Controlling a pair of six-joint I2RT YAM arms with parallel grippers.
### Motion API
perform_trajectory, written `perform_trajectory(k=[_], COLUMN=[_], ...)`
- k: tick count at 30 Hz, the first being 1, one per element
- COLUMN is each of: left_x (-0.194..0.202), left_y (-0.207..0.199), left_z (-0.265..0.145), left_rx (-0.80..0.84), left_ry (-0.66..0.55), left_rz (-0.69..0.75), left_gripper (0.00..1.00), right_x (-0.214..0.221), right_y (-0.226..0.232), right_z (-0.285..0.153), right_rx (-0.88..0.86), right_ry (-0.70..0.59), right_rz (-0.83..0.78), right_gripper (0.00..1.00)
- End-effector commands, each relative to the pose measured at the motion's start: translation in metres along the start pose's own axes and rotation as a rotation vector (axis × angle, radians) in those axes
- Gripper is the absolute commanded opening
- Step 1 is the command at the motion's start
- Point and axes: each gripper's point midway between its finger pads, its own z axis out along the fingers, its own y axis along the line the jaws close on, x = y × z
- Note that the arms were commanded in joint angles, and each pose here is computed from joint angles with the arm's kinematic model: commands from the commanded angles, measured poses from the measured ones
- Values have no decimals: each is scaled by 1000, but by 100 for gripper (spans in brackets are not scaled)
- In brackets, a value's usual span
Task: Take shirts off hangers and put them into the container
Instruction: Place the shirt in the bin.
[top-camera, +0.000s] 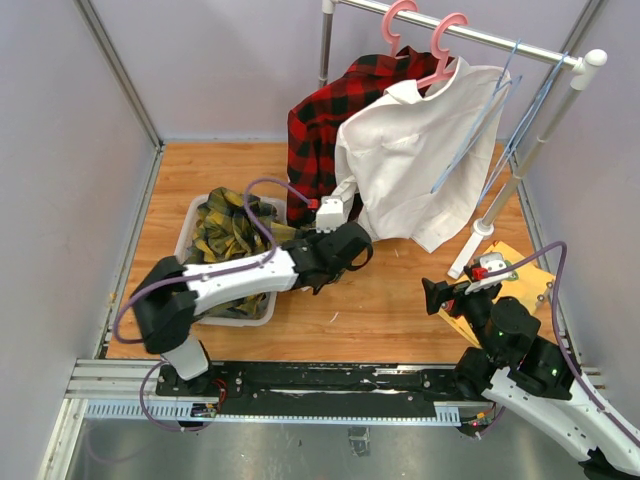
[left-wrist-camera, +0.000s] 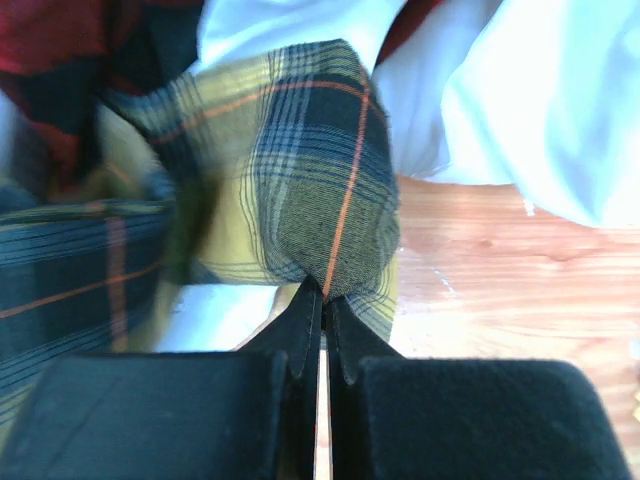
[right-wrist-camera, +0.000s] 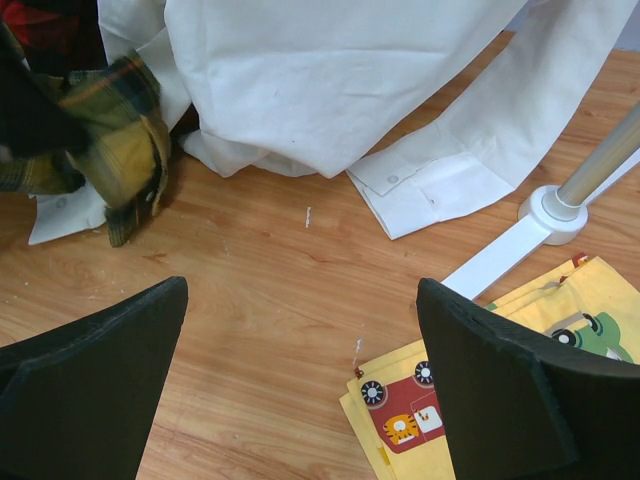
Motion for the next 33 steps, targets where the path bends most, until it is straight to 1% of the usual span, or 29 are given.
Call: perform_trajectory(k=[1, 5, 7, 10, 12, 14, 16, 18, 21, 22, 24, 27, 28, 30, 32, 33], left_x=[-57, -108, -138, -174, -184, -182, -172, -154, -113, -101, -77, -35, -23, 5, 30, 38], left_y=[15, 44, 70, 126, 164, 202, 239, 266, 299, 304, 302, 297, 286, 263, 261, 260], left_z=[-42, -80, -99, -126, -143, -153, -155, -143, -109, -96, -69, -37, -26, -7, 3, 7], left_rx=[58, 72, 47, -41, -110, -203, -296, -365, -467, -474, -439, -417, -359, -231, -237, -239], left_ry=[-145, -248, -303, -395, -449, -493, -501, -470, -358, -313, -210, -89, -57, 17, 79, 99], left_rz=[-100, -149, -186, -257, -284, -325, -355, -385, -409, -405, -406, -486, -544, -571, -627, -629], left_gripper=[1, 1, 1, 1, 1, 1, 0, 0, 2, 3, 4, 8, 10, 9, 11, 13], right_x=[-1, -1, -2, -2, -3, -3, -3, -3, -5, -5, -4, -5, -4, -4, -5, -5], right_y=[-6, -6, -7, -7, -8, -8, -8, -9, -9, -9, -8, -9, -9, -8, -8, -8], right_z=[0, 0, 0, 0, -1, 0, -1, -1, -1, -1, -1, -1, -1, -1, -1, -1], right_rx=[33, 35, 37, 40, 42, 43, 44, 45, 46, 44, 43, 45, 46, 44, 42, 41], right_ry=[-15, -15, -16, -17, -18, -18, -18, -18, -20, -21, -19, -19, -18, -19, -21, -21], right_rz=[19, 20, 19, 18, 18, 17, 17, 16, 14, 16, 15, 14, 13, 14, 15, 15], right_gripper=[98, 98, 98, 98, 98, 98, 98, 98, 98, 98, 98, 98, 98, 98, 98, 98])
